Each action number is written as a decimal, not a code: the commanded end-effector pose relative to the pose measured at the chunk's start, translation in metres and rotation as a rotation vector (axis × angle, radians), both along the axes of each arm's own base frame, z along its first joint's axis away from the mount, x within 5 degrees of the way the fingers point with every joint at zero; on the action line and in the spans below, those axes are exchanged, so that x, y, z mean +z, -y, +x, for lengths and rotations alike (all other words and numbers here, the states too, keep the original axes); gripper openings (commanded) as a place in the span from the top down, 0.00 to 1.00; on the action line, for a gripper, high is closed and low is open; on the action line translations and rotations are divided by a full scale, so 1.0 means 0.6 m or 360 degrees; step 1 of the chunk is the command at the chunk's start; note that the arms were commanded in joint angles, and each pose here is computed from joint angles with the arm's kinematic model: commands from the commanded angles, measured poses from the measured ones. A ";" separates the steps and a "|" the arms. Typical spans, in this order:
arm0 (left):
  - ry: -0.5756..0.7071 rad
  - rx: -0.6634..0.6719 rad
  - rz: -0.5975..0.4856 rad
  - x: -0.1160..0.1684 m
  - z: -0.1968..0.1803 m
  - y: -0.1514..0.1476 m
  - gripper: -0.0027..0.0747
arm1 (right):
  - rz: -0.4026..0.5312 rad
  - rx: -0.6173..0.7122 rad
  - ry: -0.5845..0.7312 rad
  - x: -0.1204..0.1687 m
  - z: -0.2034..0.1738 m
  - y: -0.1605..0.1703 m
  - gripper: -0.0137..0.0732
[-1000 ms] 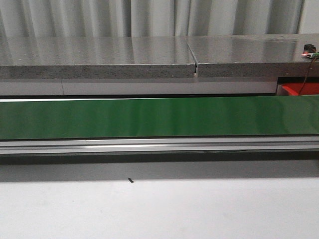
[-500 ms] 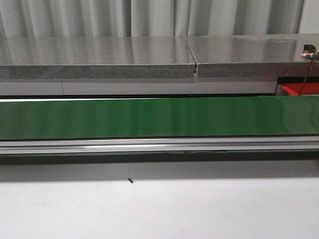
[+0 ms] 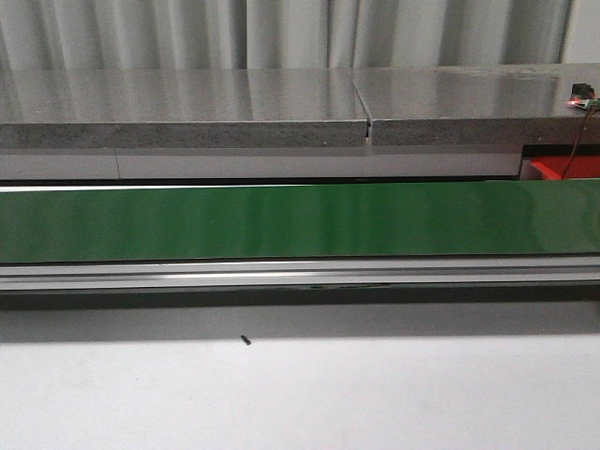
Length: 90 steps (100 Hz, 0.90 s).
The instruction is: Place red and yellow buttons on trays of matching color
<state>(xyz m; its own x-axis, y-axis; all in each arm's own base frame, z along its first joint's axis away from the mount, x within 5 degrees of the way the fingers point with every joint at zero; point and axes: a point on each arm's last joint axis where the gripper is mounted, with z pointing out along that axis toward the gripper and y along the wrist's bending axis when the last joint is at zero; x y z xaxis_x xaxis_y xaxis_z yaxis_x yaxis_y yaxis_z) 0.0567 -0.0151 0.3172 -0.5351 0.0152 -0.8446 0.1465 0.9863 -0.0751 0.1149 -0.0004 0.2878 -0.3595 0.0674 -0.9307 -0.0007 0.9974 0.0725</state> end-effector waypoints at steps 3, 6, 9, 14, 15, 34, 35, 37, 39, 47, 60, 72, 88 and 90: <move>0.0132 0.0016 -0.0064 0.023 0.014 0.001 0.99 | -0.0013 -0.0030 0.0150 0.025 0.003 0.003 0.92; 0.0138 0.0032 -0.0079 0.024 0.019 0.001 0.99 | -0.0013 -0.0030 0.0150 0.025 0.003 0.003 0.92; 0.0148 0.0049 -0.0095 0.026 0.024 0.000 0.99 | -0.0013 -0.0030 0.0150 0.025 0.003 0.003 0.92; 0.0129 0.0058 -0.0099 0.026 0.035 0.000 0.99 | -0.0013 -0.0030 0.0150 0.025 0.003 0.003 0.92; 0.0120 0.0059 -0.0099 0.026 0.039 0.000 0.99 | -0.0013 -0.0030 0.0150 0.025 0.003 0.003 0.92; 0.0007 0.0087 -0.0096 0.024 0.100 -0.003 0.99 | -0.0013 -0.0030 0.0150 0.025 0.003 0.003 0.92; 0.0013 0.0090 -0.0096 0.024 0.103 -0.003 0.99 | -0.0013 -0.0030 0.0150 0.025 0.003 0.003 0.92; 0.0015 0.0094 -0.0097 0.025 0.108 -0.003 0.99 | -0.0013 -0.0030 0.0150 0.025 0.003 0.003 0.92; 0.0014 0.0100 -0.0097 0.025 0.117 -0.004 0.99 | -0.0013 -0.0030 0.0150 0.025 0.003 0.003 0.92; 0.0044 0.0124 -0.0096 0.032 0.138 -0.007 0.99 | -0.0013 -0.0030 0.0150 0.025 0.003 0.003 0.92; 0.0079 0.0192 -0.0076 0.045 0.172 -0.018 0.99 | -0.0013 -0.0030 0.0150 0.025 0.003 0.003 0.92; 0.0100 0.0335 -0.0116 0.056 0.194 -0.039 0.99 | -0.0013 -0.0030 0.0150 0.025 0.003 0.003 0.92; 0.0037 0.0449 -0.0128 0.058 0.222 -0.063 0.99 | -0.0013 -0.0030 0.0150 0.025 0.003 0.003 0.92; 0.0025 0.0461 -0.0128 0.057 0.227 -0.066 0.99 | -0.0013 -0.0030 0.0150 0.025 0.003 0.003 0.92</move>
